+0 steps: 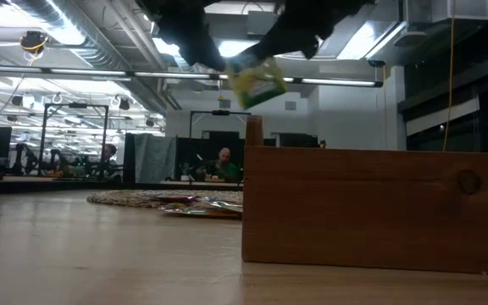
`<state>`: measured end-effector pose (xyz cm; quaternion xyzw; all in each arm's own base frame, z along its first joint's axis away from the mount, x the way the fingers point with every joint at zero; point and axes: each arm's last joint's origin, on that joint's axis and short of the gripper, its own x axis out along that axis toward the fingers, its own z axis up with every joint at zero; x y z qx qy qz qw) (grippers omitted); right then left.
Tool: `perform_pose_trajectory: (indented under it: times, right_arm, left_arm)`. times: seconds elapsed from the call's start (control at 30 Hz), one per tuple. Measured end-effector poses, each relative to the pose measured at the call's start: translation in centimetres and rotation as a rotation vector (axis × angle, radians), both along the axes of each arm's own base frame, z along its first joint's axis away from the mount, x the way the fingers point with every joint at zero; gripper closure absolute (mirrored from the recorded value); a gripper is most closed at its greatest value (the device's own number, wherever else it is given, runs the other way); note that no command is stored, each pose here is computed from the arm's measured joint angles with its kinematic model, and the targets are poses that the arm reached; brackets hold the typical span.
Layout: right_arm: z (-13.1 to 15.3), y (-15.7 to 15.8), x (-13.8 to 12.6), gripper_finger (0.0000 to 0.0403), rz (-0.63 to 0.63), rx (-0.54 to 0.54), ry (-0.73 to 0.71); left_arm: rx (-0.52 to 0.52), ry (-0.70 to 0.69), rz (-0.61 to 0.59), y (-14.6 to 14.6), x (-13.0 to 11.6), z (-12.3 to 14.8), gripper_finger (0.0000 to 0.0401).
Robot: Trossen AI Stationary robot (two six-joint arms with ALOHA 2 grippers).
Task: Pick & Place Tea
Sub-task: Put the yellow tea bag into the middle section of the wooden organizer
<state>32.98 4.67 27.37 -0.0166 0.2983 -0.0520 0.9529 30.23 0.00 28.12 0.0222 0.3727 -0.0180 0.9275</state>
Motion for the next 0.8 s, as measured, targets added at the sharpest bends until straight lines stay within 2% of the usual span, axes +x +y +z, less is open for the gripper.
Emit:
perform_pose_trajectory:
  times: [0.1,0.27,0.5,0.67,0.8]
  right_arm:
    - [0.2,1.1,-1.1,0.0399,-0.029,-0.014,0.042]
    - [0.0,3.1,-2.5,0.0399,-0.073,0.028,0.099]
    - [-0.8,6.4,-4.6,0.0399,-0.154,0.065,0.16]
    - [-0.9,8.7,-6.7,0.0399,-0.22,0.112,0.177]
    - [-0.9,10.3,-8.1,0.0399,-0.203,0.175,0.16]
  left_arm:
    - [-0.006,0.012,0.006,0.0,-0.2,0.0,0.0333]
    - [-0.006,0.018,0.017,0.0,-0.5,0.2,0.0318]
    - [-0.007,-0.005,0.043,0.1,-0.4,0.4,0.0319]
    - [0.002,-0.022,0.018,-0.4,-0.3,0.5,0.0318]
    - [0.027,-0.077,-0.019,-0.8,0.1,0.9,0.0321]
